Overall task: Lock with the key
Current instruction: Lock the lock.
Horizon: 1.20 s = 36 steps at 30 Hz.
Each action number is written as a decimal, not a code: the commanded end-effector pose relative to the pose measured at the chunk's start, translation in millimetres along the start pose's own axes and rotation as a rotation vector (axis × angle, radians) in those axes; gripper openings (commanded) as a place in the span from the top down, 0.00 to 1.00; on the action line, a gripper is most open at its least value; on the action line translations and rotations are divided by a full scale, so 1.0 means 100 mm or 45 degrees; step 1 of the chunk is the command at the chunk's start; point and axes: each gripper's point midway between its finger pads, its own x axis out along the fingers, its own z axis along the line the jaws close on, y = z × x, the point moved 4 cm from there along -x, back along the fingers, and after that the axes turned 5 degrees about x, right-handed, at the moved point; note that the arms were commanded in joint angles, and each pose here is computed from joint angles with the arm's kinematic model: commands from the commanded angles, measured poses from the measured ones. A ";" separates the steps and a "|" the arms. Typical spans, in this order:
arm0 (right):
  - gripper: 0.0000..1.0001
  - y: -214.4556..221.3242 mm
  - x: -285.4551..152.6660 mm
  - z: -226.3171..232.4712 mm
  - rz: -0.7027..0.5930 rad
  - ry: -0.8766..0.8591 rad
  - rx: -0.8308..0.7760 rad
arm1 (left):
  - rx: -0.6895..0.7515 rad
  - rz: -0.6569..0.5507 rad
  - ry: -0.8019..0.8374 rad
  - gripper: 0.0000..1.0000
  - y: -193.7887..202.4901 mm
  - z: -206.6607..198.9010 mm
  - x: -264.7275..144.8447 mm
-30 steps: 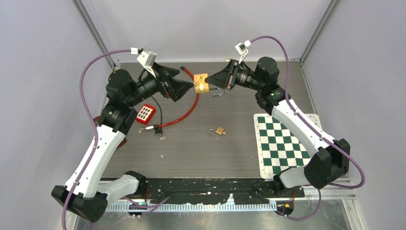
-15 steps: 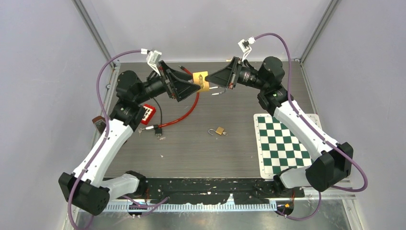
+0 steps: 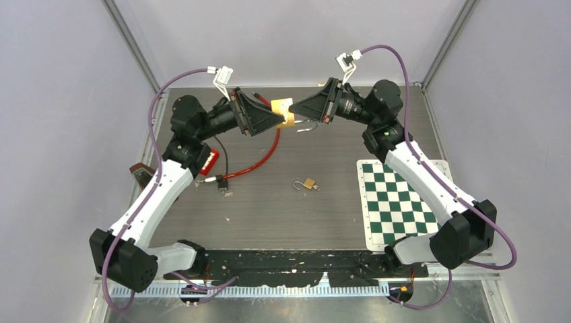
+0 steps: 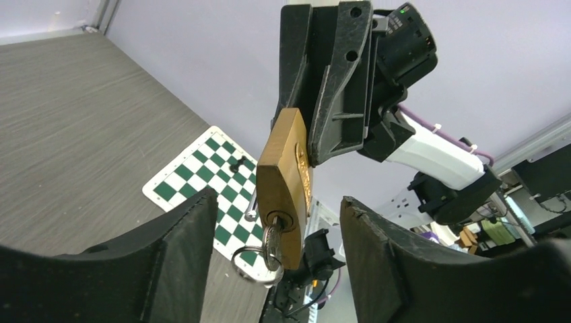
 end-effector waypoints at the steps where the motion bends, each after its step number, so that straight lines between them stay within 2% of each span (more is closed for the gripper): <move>1: 0.95 -0.16 -0.02 0.35 -0.072 -0.144 -0.132 | 0.021 -0.059 0.074 0.38 -0.13 -0.14 0.03; 6: 0.95 -0.14 0.00 0.30 -0.054 -0.143 -0.126 | -0.053 -0.022 0.084 0.49 -0.04 -0.10 0.09; 13: 0.95 -0.11 0.01 0.25 -0.045 -0.139 -0.121 | -0.087 0.001 0.085 0.54 0.02 -0.07 0.12; 18: 0.95 -0.07 0.01 0.19 -0.026 -0.132 -0.118 | -0.057 -0.007 0.105 0.62 -0.05 -0.11 0.12; 21: 0.95 -0.05 0.02 0.14 -0.019 -0.125 -0.108 | -0.058 0.000 0.108 0.72 -0.06 -0.11 0.13; 25: 0.95 -0.05 0.03 0.11 -0.020 -0.120 -0.102 | -0.078 0.024 0.115 0.97 0.00 -0.07 0.13; 26: 0.95 -0.06 0.04 0.11 -0.020 -0.120 -0.101 | -0.079 0.029 0.116 1.00 0.02 -0.07 0.13; 30: 0.93 -0.07 0.05 0.08 -0.022 -0.106 -0.088 | -0.059 0.046 0.099 1.00 0.04 -0.05 0.11; 31: 0.91 -0.07 0.06 0.08 -0.028 -0.097 -0.083 | -0.050 0.052 0.091 1.00 0.04 -0.04 0.11; 32: 0.78 -0.07 0.06 0.05 -0.026 -0.081 -0.074 | -0.035 0.054 0.078 1.00 0.04 -0.04 0.10; 33: 0.70 -0.06 0.06 0.00 -0.034 -0.051 -0.053 | -0.008 0.056 0.066 1.00 0.04 -0.02 0.10; 35: 0.38 -0.07 0.04 -0.07 -0.063 0.010 -0.038 | 0.035 0.060 0.026 1.00 0.02 0.04 0.08; 36: 0.32 -0.07 0.03 -0.10 -0.076 0.027 -0.051 | 0.064 0.063 0.000 1.00 0.02 0.07 0.07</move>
